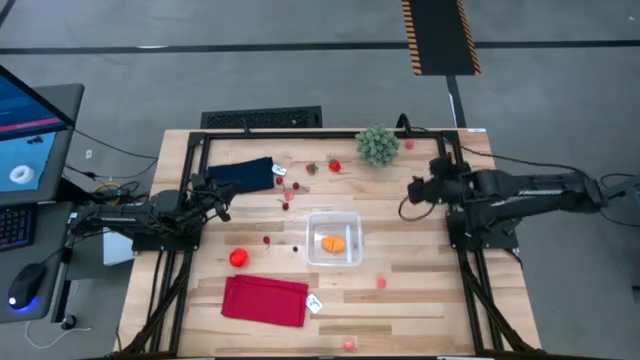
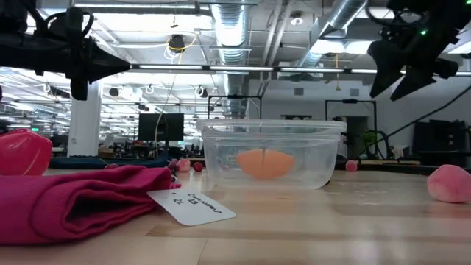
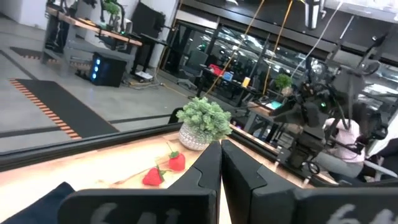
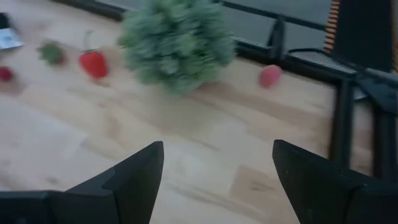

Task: Pick and placing Produce into tupperware
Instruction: Put the pink peach into the transparent bin

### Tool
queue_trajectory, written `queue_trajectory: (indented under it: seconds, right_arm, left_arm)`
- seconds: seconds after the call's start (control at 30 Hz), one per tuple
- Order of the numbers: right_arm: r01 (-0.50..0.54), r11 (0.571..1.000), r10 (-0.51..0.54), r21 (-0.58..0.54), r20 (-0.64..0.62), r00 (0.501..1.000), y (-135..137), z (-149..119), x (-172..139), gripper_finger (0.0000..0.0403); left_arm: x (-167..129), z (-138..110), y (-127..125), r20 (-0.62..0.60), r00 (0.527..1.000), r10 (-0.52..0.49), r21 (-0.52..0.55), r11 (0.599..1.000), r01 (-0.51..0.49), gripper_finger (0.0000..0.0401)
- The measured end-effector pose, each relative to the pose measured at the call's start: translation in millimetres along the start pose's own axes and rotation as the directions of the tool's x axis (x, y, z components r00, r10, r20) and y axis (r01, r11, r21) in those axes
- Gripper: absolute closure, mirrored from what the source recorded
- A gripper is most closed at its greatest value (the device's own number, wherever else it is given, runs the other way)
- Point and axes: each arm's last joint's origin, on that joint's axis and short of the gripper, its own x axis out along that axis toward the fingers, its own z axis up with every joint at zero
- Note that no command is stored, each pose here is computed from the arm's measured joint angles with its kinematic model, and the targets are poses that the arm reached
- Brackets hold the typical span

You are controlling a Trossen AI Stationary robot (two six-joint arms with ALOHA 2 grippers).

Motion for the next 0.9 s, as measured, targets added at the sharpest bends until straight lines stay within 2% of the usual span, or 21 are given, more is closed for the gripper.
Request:
queue_trajectory:
  seconds: [0.1,0.3,0.43,0.53,0.63,0.7,0.9]
  right_arm:
    - [0.055,0.998,-0.055,-0.01,-0.017,0.998,-9.6,8.0,5.5,0.0076]
    - [0.065,0.996,-0.061,0.057,-0.073,0.995,-15.5,14.4,11.1,0.0076]
    - [0.004,1.0,-0.004,0.001,-0.022,1.0,-5.6,23.8,17.5,0.0076]
    - [-0.083,0.996,0.082,-0.025,-0.033,0.996,2.4,31.3,25.7,0.0076]
    - [-0.125,0.989,0.122,-0.073,-0.051,0.991,5.7,35.2,32.2,0.0076]
    - [-0.106,0.988,0.099,-0.11,-0.068,0.993,5.5,36.2,38.2,0.0076]
    - [-0.037,0.991,0.016,-0.13,-0.154,0.988,3.5,34.8,56.0,0.0076]
  left_arm:
    - [0.0,0.1,0.0,0.0,1.0,0.0,0.0,1.0,0.0,0.0401]
    - [0.0,-0.5,0.2,-0.005,1.0,0.001,0.002,1.0,-0.001,0.0401]
    - [0.0,-0.6,0.2,-0.006,1.0,0.001,0.002,1.0,-0.001,0.0401]
    - [0.0,-0.6,0.2,-0.006,1.0,0.001,0.001,1.0,-0.001,0.0401]
    - [0.0,-0.7,0.2,-0.007,1.0,0.001,-0.005,1.0,-0.001,0.0401]
    - [0.0,-0.9,0.2,-0.009,1.0,0.0,-0.004,1.0,0.0,0.0401]
    - [0.0,-0.8,0.0,-0.011,1.0,-0.006,-0.005,1.0,0.006,0.0401]
